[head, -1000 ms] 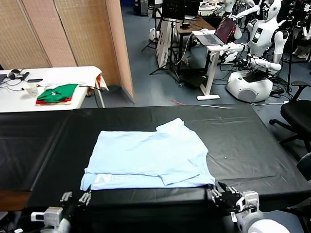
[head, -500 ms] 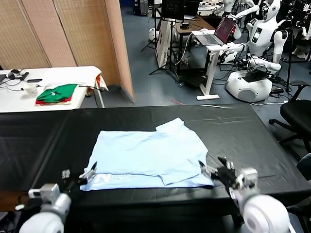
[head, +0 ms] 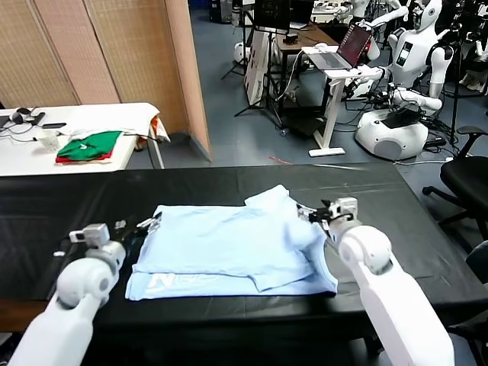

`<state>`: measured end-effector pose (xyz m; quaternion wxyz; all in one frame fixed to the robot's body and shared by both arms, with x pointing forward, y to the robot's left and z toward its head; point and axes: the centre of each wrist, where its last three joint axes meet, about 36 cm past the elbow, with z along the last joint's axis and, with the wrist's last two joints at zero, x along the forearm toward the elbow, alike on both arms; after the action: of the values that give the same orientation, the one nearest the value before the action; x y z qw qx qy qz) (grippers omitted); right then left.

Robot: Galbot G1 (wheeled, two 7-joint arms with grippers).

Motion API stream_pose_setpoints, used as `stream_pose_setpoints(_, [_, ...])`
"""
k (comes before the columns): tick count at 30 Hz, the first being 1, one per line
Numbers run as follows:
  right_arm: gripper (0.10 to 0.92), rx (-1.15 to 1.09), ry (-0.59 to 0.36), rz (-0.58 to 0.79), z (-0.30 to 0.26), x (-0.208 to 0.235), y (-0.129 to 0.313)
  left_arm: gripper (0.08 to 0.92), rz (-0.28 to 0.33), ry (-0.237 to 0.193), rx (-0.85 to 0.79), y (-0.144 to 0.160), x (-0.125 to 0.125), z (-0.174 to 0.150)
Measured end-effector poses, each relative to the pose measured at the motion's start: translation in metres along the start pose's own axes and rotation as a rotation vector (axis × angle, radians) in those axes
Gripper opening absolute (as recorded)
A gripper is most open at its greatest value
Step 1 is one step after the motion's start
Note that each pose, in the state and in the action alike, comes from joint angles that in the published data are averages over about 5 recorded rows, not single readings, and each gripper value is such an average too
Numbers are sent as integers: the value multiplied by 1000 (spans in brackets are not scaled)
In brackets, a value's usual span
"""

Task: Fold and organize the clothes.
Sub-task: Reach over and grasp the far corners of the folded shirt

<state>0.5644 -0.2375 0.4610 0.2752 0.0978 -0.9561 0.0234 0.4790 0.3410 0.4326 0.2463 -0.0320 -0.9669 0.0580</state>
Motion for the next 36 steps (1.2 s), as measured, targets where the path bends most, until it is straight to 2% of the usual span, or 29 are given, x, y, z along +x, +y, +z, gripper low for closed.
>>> stream_pose_setpoints(6, [907, 0, 20, -1, -6, -17, 3, 907, 9, 27, -17, 2, -28, -13])
stream_pose_setpoints(15, [892, -5, 50, -13, -9, -35, 6, 907, -17, 44, -8, 7, -50, -16])
stream_pose_setpoints(19, [840, 4, 66, -19, -10, -43, 9, 907, -22, 57, -7, 8, -53, -13])
stream_pose_setpoints(23, [715, 23, 79, -22, -10, -48, 13, 894, -24, 61, -12, 9, -54, -11])
stream_pose_setpoints(25, [638, 31, 82, -25, -10, -50, 15, 861, -26, 63, -18, 10, -55, -10])
stream_pose_setpoints(29, [398, 39, 89, -30, -9, -53, 17, 739, -26, 69, -33, 12, -56, -6])
stream_pose_setpoints(33, [189, 39, 96, -33, -6, -54, 17, 531, -26, 76, -42, 12, -57, -2])
stream_pose_setpoints(36, [141, 36, 96, -33, -4, -53, 17, 343, -19, 81, -48, 11, -57, 0])
